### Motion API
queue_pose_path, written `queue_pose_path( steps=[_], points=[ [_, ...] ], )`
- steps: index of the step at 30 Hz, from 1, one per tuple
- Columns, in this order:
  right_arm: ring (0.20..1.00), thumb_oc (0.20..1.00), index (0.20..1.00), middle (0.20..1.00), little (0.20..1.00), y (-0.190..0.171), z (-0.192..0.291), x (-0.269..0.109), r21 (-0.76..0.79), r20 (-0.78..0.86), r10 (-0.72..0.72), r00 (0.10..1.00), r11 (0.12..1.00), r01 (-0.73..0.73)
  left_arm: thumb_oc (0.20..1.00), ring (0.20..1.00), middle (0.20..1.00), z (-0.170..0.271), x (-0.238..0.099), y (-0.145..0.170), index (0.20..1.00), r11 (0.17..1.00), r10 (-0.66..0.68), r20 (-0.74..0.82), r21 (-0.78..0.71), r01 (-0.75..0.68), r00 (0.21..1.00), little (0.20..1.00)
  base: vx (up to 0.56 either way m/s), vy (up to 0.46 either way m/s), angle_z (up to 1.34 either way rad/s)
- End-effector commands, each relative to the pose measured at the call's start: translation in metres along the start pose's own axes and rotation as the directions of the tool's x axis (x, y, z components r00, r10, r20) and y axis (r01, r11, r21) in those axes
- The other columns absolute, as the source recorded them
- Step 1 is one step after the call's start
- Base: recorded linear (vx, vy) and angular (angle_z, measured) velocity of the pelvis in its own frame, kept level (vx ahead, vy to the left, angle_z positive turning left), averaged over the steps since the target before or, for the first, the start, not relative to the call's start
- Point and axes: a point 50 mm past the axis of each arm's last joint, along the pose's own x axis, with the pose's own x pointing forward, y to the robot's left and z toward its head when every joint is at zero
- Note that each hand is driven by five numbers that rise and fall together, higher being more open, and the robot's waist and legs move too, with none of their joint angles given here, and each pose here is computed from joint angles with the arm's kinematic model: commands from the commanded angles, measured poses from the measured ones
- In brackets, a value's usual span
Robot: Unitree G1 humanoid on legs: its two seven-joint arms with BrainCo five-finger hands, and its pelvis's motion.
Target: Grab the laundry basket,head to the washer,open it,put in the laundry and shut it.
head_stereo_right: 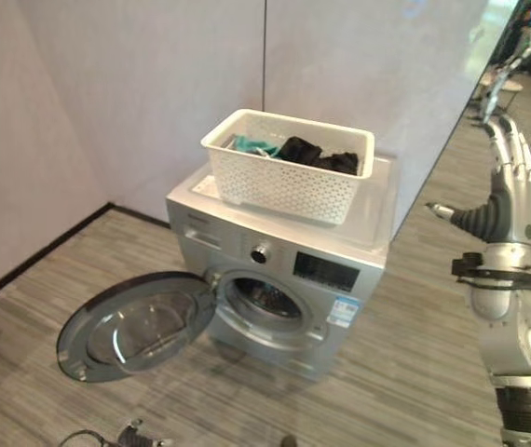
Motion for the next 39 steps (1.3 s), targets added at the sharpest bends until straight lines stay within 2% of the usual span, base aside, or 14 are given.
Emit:
queue_pose_path(
  steps=[1, 5, 9, 11, 18, 21, 25, 28, 29, 31, 34, 35, 36, 39],
  points=[
    [1.000, 1.000, 1.000, 1.000, 1.000, -0.031, 0.014, 0.014, 0.010, 0.108, -0.093, 0.990, 0.996, 0.092, 1.000, 1.000, 1.000, 0.022, 0.004, 0.009, 1.000, 1.000, 0.018, 0.070, 0.003, -0.019, 0.997, 1.000, 0.05, -0.079, 0.61],
    [1.000, 1.000, 1.000, 1.000, 1.000, -0.045, 0.015, 0.015, -0.031, 0.141, -0.087, 0.986, 0.995, 0.092, 1.000, 1.000, 1.000, 0.022, 0.005, 0.010, 1.000, 1.000, 0.017, 0.063, 0.009, -0.017, 0.998, 1.000, 0.12, 0.001, 0.34],
    [1.000, 1.000, 1.000, 1.000, 1.000, -0.037, 0.028, 0.023, -0.006, 0.194, -0.072, 0.978, 0.997, 0.074, 1.000, 1.000, 1.000, 0.018, 0.005, 0.015, 1.000, 0.999, 0.037, 0.048, 0.037, -0.038, 0.998, 1.000, 0.37, 0.088, -0.32],
    [1.000, 1.000, 1.000, 1.000, 1.000, -0.037, 0.049, 0.027, 0.022, 0.270, -0.082, 0.959, 0.997, 0.079, 1.000, 1.000, 1.000, 0.011, 0.003, 0.010, 1.000, 0.998, 0.027, 0.041, 0.052, -0.029, 0.999, 1.000, 0.80, 0.359, -0.10],
    [1.000, 1.000, 1.000, 1.000, 1.000, -0.027, 0.080, 0.046, 0.086, 0.350, -0.099, 0.932, 0.994, 0.073, 1.000, 1.000, 1.000, 0.006, 0.000, 0.002, 1.000, 0.997, -0.014, 0.043, 0.072, 0.011, 0.999, 1.000, 0.52, 0.297, -0.62],
    [1.000, 1.000, 1.000, 1.000, 1.000, -0.038, 0.091, 0.058, 0.102, 0.392, -0.157, 0.906, 0.987, 0.127, 1.000, 1.000, 1.000, -0.004, -0.002, -0.001, 1.000, 0.997, -0.023, 0.015, 0.078, 0.022, 1.000, 1.000, 0.35, 0.246, 0.17],
    [1.000, 1.000, 1.000, 1.000, 1.000, -0.055, 0.073, 0.075, -0.048, 0.385, 0.029, 0.923, 0.999, -0.011, 1.000, 1.000, 1.000, -0.004, 0.002, 0.009, 1.000, 0.996, -0.019, -0.009, 0.081, 0.019, 1.000, 1.000, 0.21, 0.029, -0.09],
    [1.000, 1.000, 1.000, 1.000, 1.000, -0.070, 0.063, 0.077, -0.145, 0.362, 0.250, 0.898, 0.967, -0.210, 1.000, 1.000, 1.000, -0.005, 0.002, 0.013, 1.000, 0.998, -0.040, -0.001, 0.049, 0.040, 0.999, 1.000, 0.07, -0.060, 0.07],
    [1.000, 1.000, 1.000, 1.000, 1.000, -0.078, 0.061, 0.079, -0.145, 0.353, 0.269, 0.896, 0.962, -0.232, 1.000, 1.000, 1.000, -0.005, 0.002, 0.013, 1.000, 0.998, -0.047, 0.002, 0.036, 0.046, 0.999, 1.000, 0.03, -0.096, 0.66],
    [1.000, 1.000, 1.000, 1.000, 1.000, -0.083, 0.063, 0.080, -0.154, 0.345, 0.407, 0.846, 0.913, -0.377, 1.000, 1.000, 1.000, -0.014, 0.000, 0.011, 1.000, 0.997, -0.077, -0.011, 0.016, 0.077, 0.997, 1.000, 0.04, -0.102, 0.20],
    [1.000, 1.000, 1.000, 1.000, 1.000, -0.087, 0.062, 0.083, -0.137, 0.342, 0.448, 0.826, 0.893, -0.428, 1.000, 1.000, 1.000, -0.020, -0.002, 0.006, 1.000, 0.995, -0.103, -0.023, -0.001, 0.103, 0.994, 1.000, 0.03, -0.057, 0.01],
    [1.000, 1.000, 1.000, 1.000, 1.000, -0.079, 0.060, 0.083, -0.132, 0.316, 0.583, 0.748, 0.808, -0.574, 1.000, 1.000, 1.000, -0.029, -0.005, 0.001, 1.000, 0.991, -0.133, -0.050, 0.003, 0.134, 0.990, 1.000, 0.04, -0.101, 0.07],
    [1.000, 1.000, 1.000, 1.000, 1.000, -0.075, 0.060, 0.082, -0.137, 0.299, 0.638, 0.710, 0.765, -0.630, 1.000, 1.000, 1.000, -0.034, -0.006, -0.002, 1.000, 0.988, -0.154, -0.065, 0.012, 0.155, 0.986, 1.000, 0.07, -0.126, -0.03],
    [1.000, 1.000, 1.000, 1.000, 1.000, -0.079, 0.067, 0.095, -0.135, 0.322, 0.636, 0.702, 0.764, -0.631, 1.000, 1.000, 1.000, -0.046, -0.009, -0.005, 1.000, 0.981, -0.186, -0.114, 0.032, 0.190, 0.976, 1.000, 0.05, -0.082, 0.14]
  ],
)
